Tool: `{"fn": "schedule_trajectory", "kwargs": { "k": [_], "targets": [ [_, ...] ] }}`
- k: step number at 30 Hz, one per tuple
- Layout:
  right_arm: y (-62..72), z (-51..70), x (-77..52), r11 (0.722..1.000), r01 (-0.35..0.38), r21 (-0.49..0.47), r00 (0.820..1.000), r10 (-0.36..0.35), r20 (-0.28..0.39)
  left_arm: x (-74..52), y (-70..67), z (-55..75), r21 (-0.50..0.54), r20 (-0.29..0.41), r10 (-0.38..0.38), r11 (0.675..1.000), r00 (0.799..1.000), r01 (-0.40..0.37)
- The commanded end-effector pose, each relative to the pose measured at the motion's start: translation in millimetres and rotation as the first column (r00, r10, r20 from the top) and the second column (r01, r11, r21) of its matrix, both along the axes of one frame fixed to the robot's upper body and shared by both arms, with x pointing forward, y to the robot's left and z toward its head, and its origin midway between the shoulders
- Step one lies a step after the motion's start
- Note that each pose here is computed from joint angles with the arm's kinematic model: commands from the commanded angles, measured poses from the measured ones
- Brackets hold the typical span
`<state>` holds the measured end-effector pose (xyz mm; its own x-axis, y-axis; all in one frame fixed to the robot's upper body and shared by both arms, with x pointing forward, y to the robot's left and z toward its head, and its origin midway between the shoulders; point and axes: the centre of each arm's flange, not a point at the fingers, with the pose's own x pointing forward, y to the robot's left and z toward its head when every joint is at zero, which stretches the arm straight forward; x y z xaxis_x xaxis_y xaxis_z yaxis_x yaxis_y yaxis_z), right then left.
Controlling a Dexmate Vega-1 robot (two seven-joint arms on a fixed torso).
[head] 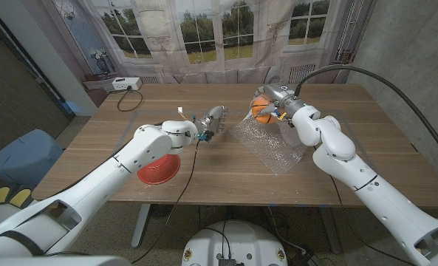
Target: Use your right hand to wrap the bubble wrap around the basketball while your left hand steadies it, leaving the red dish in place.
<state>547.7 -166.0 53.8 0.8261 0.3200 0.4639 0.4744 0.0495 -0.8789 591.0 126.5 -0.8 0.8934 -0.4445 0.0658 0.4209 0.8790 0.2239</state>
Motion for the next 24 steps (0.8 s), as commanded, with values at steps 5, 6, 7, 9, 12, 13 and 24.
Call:
{"fn": "schedule_trajectory", "kwargs": {
  "k": [5,6,7,9,12,13,24],
  "targets": [
    [25.2,-54.9,37.7,0.966,0.075,-0.248,0.994,-0.053,0.096,7.7,6.3,-2.2,-0.008,-0.036,-0.057,0.998,0.998,0.057],
    [25.9,-57.0,40.1,0.963,0.082,-0.258,0.993,-0.056,0.105,7.6,6.5,-2.3,-0.007,-0.037,-0.062,0.998,0.997,0.062],
    [26.5,-58.6,42.0,0.96,0.091,-0.266,0.992,-0.062,0.114,7.5,6.8,-2.4,-0.008,-0.038,-0.068,0.998,0.997,0.067],
    [27.3,-61.2,46.4,0.955,0.107,-0.276,0.989,-0.073,0.13,7.3,7.1,-2.8,-0.011,-0.038,-0.075,0.997,0.996,0.075],
    [28.7,-65.6,52.5,0.945,0.145,-0.293,0.98,-0.097,0.172,7.4,7.1,-3.5,-0.018,-0.043,-0.096,0.995,0.994,0.096],
    [30.1,-69.1,57.0,0.935,0.175,-0.31,0.974,-0.117,0.196,7.3,7.1,-3.6,-0.016,-0.045,-0.102,0.995,0.994,0.101],
    [36.5,-98.1,74.5,0.875,0.312,-0.37,0.924,-0.189,0.332,8.6,9.1,-4.1,-0.032,-0.053,-0.125,0.992,0.991,0.124]
  ]
}}
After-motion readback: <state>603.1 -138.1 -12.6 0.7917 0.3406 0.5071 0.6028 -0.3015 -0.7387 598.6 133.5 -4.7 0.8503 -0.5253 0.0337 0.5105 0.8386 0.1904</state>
